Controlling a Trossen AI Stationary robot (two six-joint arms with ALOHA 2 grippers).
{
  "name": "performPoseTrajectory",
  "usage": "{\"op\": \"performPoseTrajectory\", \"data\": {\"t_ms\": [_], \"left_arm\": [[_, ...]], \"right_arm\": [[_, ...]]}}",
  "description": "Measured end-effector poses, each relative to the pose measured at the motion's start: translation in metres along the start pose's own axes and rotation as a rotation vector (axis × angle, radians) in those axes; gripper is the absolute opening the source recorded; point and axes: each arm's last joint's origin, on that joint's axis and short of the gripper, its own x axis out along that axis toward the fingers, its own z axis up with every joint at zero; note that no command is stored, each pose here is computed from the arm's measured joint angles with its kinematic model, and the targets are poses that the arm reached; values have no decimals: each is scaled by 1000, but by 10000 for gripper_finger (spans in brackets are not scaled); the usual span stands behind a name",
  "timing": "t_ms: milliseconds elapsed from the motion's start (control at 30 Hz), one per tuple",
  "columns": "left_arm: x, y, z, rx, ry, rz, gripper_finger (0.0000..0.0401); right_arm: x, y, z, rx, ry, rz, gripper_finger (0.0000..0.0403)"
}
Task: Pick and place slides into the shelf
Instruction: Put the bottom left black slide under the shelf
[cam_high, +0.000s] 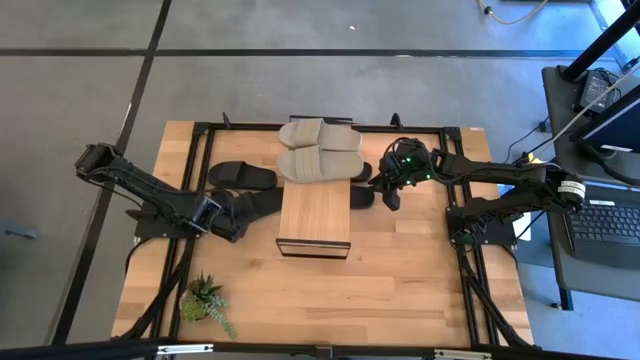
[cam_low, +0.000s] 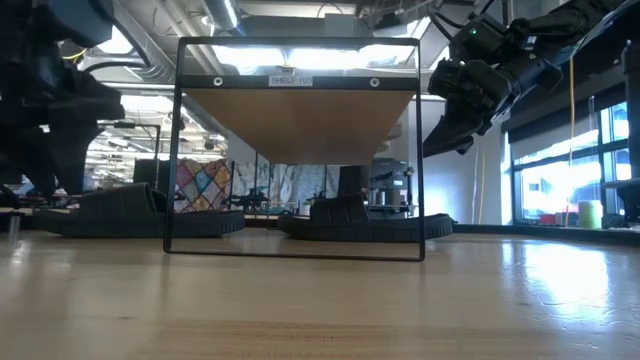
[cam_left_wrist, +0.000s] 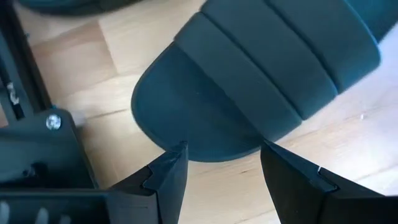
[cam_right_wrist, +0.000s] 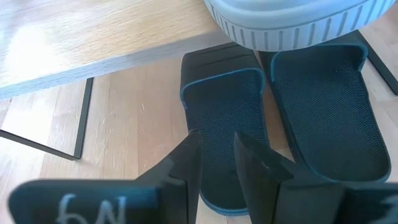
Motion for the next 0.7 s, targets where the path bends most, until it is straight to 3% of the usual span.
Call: {"op": "performPoseTrajectory", "data": {"t_ms": [267, 700], "left_arm": [[0, 0, 0, 356, 1, -4, 192], [0, -3, 0, 453, -6, -30, 192]], "right_arm": [[0, 0, 0, 0, 0, 0, 97], [0, 0, 0, 3, 0, 0, 97]]}}
